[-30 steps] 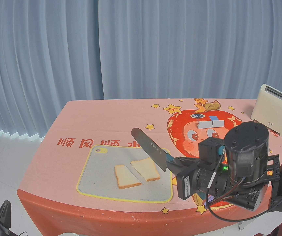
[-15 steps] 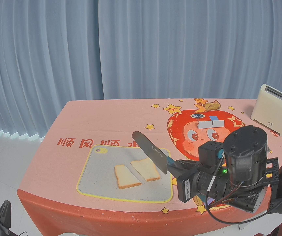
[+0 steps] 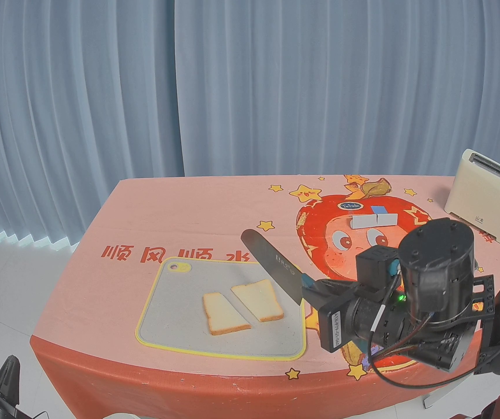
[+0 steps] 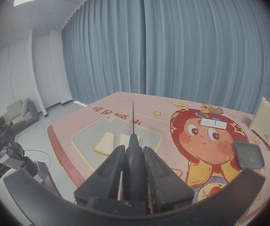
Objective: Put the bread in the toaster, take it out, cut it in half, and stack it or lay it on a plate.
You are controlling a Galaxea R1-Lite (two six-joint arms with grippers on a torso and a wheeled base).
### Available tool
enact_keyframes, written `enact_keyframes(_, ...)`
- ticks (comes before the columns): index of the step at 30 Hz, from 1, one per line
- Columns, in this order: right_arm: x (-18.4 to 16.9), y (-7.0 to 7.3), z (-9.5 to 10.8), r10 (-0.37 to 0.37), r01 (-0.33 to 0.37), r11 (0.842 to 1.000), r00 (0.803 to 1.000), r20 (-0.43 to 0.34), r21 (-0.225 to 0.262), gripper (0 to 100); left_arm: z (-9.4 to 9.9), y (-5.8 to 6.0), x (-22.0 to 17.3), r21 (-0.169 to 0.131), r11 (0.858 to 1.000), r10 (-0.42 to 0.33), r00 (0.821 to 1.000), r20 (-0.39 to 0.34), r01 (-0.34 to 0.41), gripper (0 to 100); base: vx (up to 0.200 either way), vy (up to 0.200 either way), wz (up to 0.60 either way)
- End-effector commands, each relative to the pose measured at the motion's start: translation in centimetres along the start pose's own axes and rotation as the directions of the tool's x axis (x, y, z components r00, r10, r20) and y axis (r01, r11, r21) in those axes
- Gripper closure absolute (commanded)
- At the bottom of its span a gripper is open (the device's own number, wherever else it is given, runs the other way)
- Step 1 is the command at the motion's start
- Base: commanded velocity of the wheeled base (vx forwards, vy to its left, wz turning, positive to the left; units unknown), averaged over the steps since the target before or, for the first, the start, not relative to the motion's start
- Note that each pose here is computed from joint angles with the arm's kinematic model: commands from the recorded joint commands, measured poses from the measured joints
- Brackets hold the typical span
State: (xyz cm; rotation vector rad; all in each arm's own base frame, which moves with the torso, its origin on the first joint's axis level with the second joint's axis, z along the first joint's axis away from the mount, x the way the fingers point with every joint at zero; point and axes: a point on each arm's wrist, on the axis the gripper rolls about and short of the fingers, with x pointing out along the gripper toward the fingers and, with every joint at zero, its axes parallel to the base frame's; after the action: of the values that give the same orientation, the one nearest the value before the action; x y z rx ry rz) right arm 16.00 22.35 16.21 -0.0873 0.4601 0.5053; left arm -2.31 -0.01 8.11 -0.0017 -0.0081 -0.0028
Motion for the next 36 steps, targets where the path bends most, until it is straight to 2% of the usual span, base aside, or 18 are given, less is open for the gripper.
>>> enact_keyframes(1,0.1,-0.3,0.2,-0.011,0.011,1.000,1.000,0.005,0.008,100,-0.5,0.0,0.0,-0.001,1.000,0.000,1.000,-0.007,0.000,100,0.000,0.000,0.00)
enact_keyframes(8,0.7,-1.7,0.7,-0.064,0.064,0.997,0.998,0.012,0.033,100,-0.5,0.0,0.1,-0.001,1.000,0.000,1.000,-0.008,0.000,100,0.000,0.000,0.00)
enact_keyframes(15,0.9,-2.1,1.2,-0.073,0.070,0.996,0.996,0.056,0.049,100,-0.5,0.0,0.0,0.000,1.000,0.000,1.000,-0.007,0.000,100,0.000,0.000,0.00)
enact_keyframes(21,1.5,-3.2,1.5,-0.114,0.110,0.992,0.992,0.057,0.063,100,-0.5,0.0,0.0,0.000,1.000,0.000,1.000,-0.007,0.000,100,0.000,0.000,0.00)
enact_keyframes(29,1.5,-3.6,1.8,-0.123,0.117,0.990,0.989,0.078,0.077,100,-0.5,0.0,0.1,-0.001,1.000,0.000,1.000,-0.008,0.000,100,0.000,0.000,0.00)
enact_keyframes(33,0.9,-4.4,2.4,-0.149,0.140,0.986,0.983,0.103,0.094,100,-0.5,0.0,0.1,0.000,1.000,0.000,1.000,-0.008,0.000,100,0.000,0.000,0.00)
enact_keyframes(36,0.5,-4.5,2.9,-0.149,0.137,0.986,0.981,0.124,0.098,100,-0.5,0.0,0.1,-0.001,1.000,0.001,1.000,-0.008,-0.001,100,0.000,0.000,0.00)
